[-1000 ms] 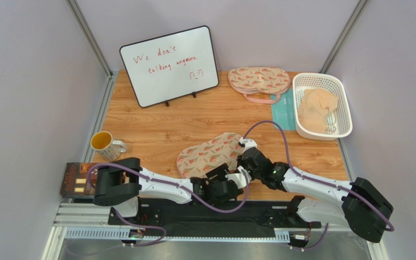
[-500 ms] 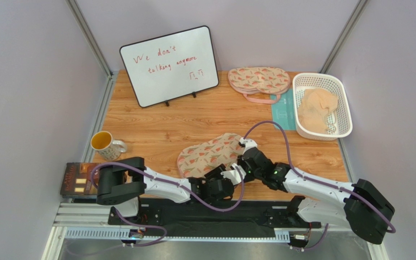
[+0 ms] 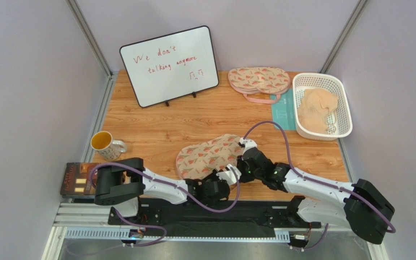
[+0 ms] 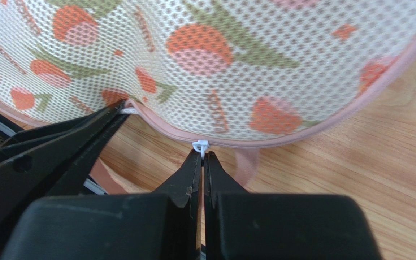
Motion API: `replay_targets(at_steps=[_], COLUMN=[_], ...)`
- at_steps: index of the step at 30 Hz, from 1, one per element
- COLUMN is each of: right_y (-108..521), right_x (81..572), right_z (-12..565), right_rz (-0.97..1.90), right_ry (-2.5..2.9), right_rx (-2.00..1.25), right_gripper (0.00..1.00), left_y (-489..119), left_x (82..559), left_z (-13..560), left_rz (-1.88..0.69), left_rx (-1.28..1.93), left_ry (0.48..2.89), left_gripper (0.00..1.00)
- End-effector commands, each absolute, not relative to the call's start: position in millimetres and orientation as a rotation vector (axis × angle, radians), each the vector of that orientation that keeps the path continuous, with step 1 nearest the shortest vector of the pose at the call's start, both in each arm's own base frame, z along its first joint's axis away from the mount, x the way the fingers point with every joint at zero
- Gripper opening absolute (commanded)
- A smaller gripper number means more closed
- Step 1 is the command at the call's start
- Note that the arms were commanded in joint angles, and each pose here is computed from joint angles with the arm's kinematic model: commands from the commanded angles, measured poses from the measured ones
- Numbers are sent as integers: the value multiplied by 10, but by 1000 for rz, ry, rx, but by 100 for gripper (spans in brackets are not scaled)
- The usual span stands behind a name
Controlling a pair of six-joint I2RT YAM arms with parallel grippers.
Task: Unzip the laundry bag and remove the bra
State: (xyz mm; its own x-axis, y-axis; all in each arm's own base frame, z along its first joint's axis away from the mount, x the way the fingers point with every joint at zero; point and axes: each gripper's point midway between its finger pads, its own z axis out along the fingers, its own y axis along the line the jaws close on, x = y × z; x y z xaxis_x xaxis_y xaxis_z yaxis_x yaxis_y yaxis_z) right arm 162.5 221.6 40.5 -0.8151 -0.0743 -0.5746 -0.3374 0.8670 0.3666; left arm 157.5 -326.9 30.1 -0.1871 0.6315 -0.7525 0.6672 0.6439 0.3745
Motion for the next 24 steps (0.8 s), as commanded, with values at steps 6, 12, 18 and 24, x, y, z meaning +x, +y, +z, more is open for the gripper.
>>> replay_targets(at_steps=[6,12,18,24], right_y=[2197,2182,2192,2178], right_x=[1704,1742,1782,1796], right_z=[420,436,455,456], right_rz=[598,587,579,566], right_ry=[2453,2450,2450,2454], right_rx=[-259,-254,-254,-248], right_gripper=[0,0,0,0], left_y=[-2821,-2621,-2422,-2367], left_x=[1544,1492,1463,1390], left_z=[328,421,550,569], left_rz=[-11,-44,-64,-96], left_rx=[968,967,950,968], left_ry=[1926,1921,1916,1947], left_gripper=[0,0,0,0])
